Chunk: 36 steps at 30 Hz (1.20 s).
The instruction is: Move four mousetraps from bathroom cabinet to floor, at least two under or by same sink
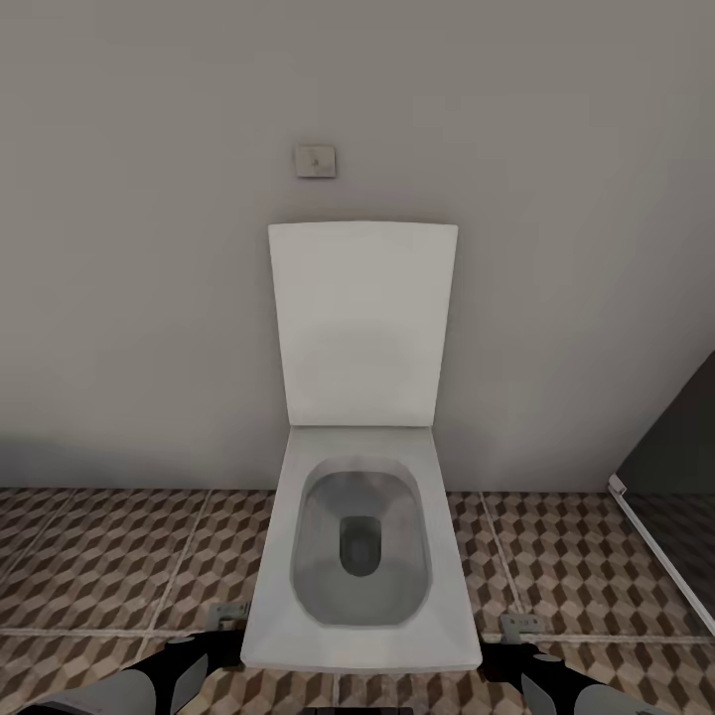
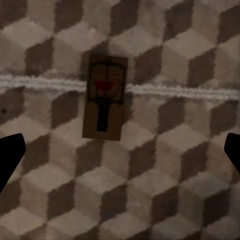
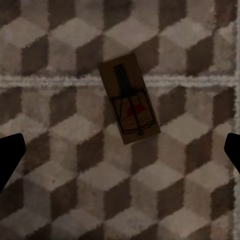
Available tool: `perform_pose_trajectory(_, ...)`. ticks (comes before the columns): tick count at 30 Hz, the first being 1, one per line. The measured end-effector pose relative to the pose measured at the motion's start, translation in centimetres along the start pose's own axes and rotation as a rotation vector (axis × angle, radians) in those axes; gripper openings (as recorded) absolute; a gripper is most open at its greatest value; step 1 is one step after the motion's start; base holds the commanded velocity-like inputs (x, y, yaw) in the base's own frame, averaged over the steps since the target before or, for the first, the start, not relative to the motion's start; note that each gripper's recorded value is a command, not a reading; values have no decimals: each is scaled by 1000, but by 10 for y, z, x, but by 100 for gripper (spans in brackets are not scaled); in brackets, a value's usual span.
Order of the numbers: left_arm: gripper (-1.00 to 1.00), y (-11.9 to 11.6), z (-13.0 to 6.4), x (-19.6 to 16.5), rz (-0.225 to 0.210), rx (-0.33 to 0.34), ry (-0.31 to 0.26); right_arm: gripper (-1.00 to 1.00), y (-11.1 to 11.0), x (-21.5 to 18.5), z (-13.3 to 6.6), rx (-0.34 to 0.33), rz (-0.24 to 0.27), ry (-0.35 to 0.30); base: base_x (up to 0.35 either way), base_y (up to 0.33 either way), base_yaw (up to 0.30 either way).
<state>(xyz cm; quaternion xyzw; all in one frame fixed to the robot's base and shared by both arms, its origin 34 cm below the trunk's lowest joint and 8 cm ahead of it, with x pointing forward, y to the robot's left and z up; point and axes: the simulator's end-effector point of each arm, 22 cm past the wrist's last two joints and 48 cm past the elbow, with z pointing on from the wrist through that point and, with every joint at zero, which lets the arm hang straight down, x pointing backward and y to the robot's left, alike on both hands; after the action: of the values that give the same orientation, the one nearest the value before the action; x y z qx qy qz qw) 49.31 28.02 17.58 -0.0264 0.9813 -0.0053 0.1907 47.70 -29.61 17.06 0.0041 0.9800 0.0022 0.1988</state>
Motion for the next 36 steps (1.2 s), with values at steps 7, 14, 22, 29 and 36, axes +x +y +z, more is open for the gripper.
perform_pose_trajectory(7, 100, -1, 0, 0, 0, 1, -2, 100, 0, 0, 0, 0, 0, 0, 0, 0, 0)
perform_pose_trajectory(14, 100, -1, 0, -1, 0, 1, -5, 100, 0, 0, 0, 0, 0, 0, 0, 0, 0)
perform_pose_trajectory(22, 100, -1, 0, -2, 1, 1, -9, 100, 0, 0, 0, 0, 0, 0, 0, 0, 0)
perform_pose_trajectory(29, 100, -1, 0, -2, 1, 1, -10, 100, 0, 0, 0, 0, 0, 0, 0, 0, 0)
perform_pose_trajectory(36, 100, -1, 0, -2, 1, 1, -10, 100, 0, 0, 0, 0, 0, 0, 0, 0, 0)
